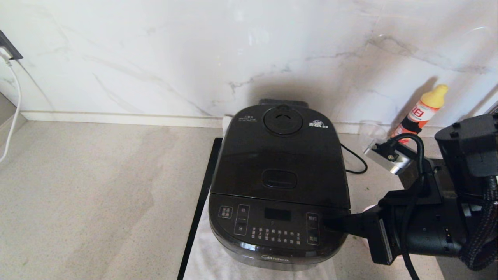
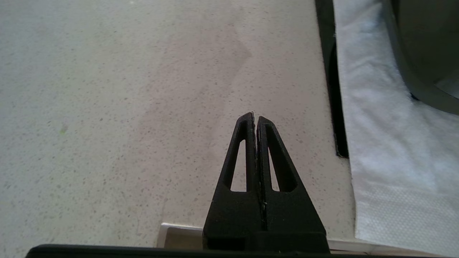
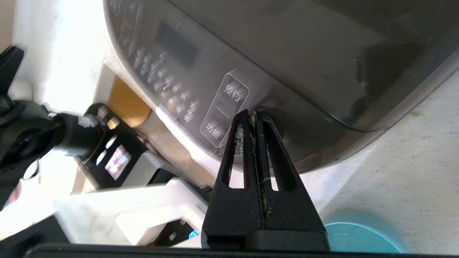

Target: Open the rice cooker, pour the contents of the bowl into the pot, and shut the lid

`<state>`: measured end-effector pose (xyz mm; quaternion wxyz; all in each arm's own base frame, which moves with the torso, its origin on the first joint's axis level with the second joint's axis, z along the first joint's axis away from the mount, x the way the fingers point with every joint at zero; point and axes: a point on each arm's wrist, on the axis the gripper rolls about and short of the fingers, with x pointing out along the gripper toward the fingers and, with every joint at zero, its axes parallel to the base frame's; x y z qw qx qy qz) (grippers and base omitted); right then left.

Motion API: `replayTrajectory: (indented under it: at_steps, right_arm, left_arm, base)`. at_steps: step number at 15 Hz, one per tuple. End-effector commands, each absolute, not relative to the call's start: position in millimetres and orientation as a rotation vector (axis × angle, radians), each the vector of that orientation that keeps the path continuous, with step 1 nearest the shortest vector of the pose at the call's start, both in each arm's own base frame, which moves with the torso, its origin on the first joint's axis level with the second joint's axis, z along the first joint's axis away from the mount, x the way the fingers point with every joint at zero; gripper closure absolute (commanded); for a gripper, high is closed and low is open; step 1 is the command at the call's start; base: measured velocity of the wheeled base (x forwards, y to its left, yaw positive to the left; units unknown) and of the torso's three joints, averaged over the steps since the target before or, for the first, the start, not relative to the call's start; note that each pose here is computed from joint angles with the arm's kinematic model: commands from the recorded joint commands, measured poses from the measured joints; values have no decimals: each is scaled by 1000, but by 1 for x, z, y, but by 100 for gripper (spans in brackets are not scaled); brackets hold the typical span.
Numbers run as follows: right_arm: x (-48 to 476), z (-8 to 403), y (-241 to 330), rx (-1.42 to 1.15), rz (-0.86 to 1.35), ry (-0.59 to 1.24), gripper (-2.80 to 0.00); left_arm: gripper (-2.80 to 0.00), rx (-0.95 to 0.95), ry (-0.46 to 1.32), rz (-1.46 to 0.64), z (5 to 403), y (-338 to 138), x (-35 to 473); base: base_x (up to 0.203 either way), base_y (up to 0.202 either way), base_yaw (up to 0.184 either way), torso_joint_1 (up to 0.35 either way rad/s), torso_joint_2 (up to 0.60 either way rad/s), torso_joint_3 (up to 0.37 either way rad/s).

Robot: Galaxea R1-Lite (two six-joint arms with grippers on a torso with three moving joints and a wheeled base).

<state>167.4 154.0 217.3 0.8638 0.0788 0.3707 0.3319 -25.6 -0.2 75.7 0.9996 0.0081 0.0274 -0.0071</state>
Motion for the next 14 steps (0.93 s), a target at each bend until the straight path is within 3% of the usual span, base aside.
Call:
replayTrajectory:
  at_steps: [1, 14]
  right_arm:
    - [167, 214, 158, 157, 702, 793, 0]
    - [168, 208, 161, 163, 715, 773, 0]
  left_arm:
    - [0, 17, 55, -15, 76, 0, -26]
    - [0, 17, 55, -14, 76, 0, -26]
  base:
    - [0, 0, 0, 0, 0, 0]
    - [0, 0, 0, 0, 0, 0]
